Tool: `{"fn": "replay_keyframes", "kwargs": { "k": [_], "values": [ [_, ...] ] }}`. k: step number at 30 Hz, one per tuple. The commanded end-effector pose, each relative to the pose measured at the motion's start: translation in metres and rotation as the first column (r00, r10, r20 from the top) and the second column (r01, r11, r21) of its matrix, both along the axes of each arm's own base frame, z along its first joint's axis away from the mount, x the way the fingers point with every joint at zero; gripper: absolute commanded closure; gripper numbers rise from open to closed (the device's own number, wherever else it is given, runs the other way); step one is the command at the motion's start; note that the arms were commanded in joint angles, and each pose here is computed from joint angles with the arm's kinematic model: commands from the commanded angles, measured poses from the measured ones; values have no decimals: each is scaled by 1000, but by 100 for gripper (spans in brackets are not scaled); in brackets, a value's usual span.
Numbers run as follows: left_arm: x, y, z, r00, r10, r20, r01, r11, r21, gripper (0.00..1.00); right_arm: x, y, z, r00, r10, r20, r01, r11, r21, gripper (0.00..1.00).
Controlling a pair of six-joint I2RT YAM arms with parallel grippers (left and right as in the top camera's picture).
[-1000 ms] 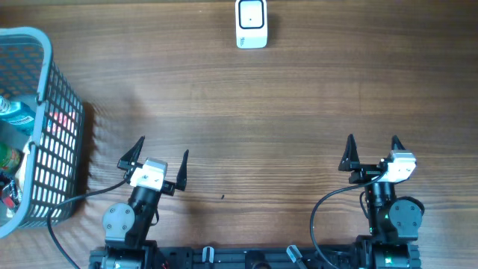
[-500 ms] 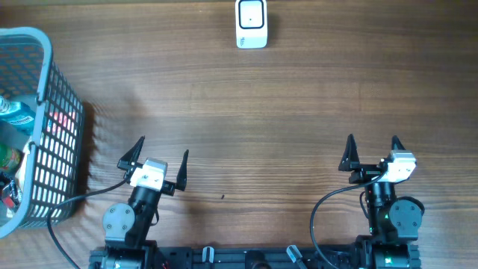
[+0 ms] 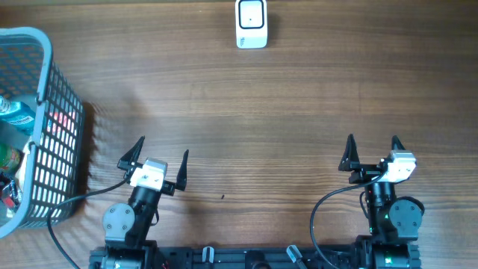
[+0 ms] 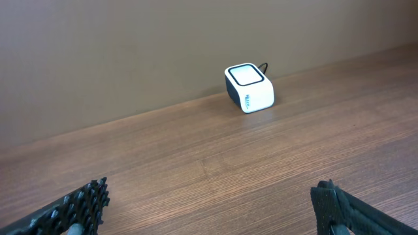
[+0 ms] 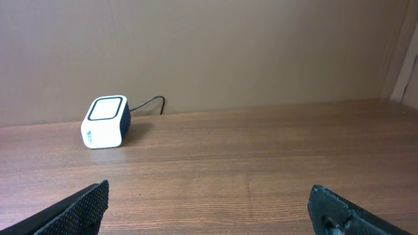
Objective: Scan the item barcode
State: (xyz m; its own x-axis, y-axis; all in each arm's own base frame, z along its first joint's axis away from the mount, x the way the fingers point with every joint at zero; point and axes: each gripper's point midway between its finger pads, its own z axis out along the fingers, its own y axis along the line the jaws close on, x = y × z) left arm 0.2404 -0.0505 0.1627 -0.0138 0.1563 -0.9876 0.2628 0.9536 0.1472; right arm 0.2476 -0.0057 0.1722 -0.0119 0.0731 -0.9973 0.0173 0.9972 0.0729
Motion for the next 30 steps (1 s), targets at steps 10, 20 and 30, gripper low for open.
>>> {"fn": "replay_keyframes", "kwargs": {
  "k": [10,20,30],
  "values": [
    [-13,-27,40,982,-178,-56,116,816,-566,0,0,3,0,1000,16,0,-16,1000,-17,0],
    [32,-36,178,927,-202,-316,17,865,-501,0,0,3,0,1000,16,0,-16,1000,-17,0],
    [70,66,318,871,234,-431,-403,842,-358,0,0,3,0,1000,16,0,-16,1000,-17,0]
  ]
}}
